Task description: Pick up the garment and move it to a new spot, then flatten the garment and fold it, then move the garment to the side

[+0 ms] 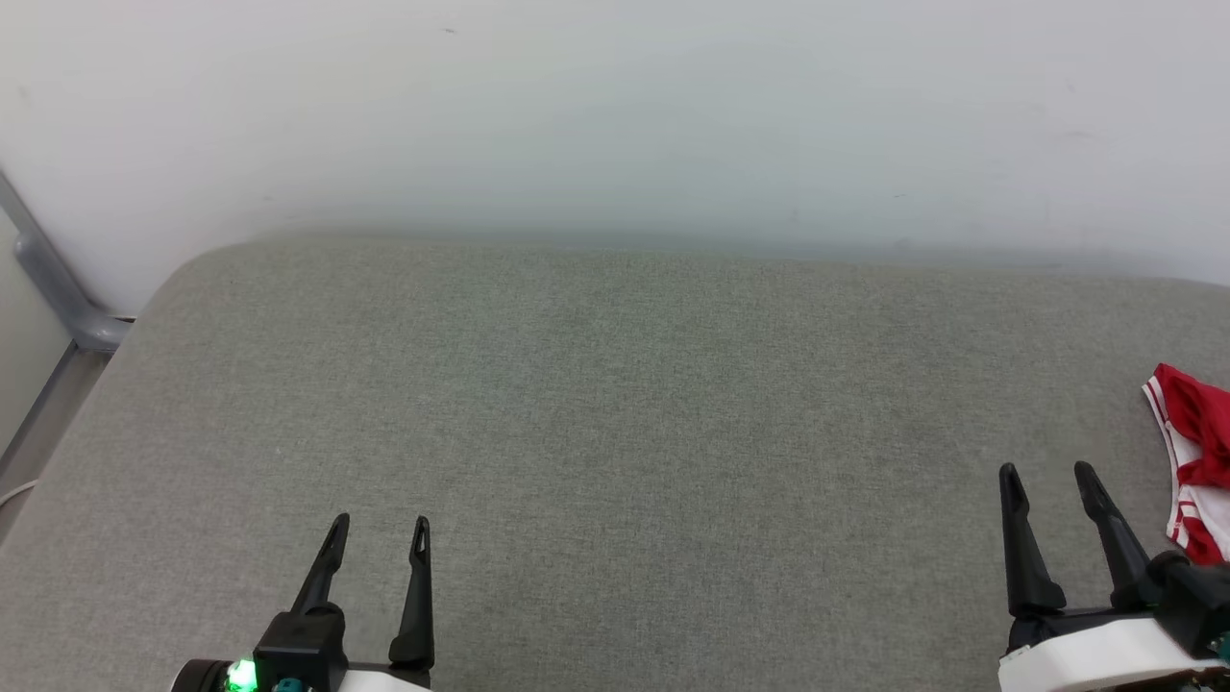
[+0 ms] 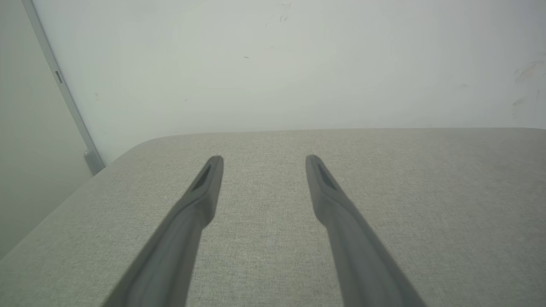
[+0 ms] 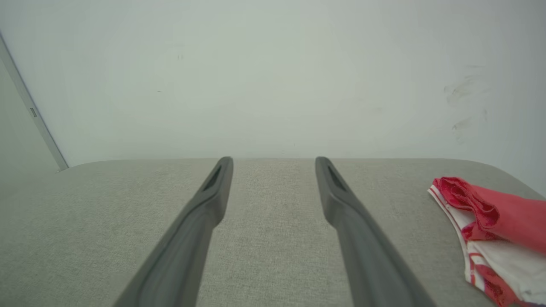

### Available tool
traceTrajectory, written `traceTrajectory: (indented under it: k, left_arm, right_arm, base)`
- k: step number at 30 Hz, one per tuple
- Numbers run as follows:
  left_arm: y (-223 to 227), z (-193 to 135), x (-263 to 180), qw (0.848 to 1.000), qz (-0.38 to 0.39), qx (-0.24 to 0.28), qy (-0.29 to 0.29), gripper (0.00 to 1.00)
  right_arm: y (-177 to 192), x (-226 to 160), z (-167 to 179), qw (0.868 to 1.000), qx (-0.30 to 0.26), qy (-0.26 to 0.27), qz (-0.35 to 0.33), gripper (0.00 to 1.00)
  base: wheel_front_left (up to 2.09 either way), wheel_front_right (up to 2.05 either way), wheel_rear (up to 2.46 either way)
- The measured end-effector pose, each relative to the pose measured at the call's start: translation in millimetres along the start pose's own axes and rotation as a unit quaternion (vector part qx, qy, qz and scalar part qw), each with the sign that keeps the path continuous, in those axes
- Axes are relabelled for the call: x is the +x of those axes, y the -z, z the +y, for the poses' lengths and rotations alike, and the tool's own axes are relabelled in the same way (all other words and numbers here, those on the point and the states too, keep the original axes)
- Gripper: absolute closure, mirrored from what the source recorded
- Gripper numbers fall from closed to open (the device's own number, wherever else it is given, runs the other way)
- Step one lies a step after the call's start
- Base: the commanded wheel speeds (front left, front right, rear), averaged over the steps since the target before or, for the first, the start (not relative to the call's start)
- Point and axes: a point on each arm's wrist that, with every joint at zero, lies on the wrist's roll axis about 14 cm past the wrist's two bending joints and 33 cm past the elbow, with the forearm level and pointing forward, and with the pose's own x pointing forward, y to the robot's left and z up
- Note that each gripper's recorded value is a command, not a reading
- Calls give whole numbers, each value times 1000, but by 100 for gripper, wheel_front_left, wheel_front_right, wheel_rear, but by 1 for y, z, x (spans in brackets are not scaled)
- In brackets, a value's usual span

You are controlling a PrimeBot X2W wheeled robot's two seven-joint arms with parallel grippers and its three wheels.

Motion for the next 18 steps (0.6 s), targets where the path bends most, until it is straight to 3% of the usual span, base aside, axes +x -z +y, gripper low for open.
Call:
traceTrajectory:
  k: [18]
  left_arm:
    - [3,-8,-11,1000,5,-2,13,0]
  right_arm:
    - [-7,-37,-1,1000,-10,14,-5,0]
  base:
    - [0,0,0]
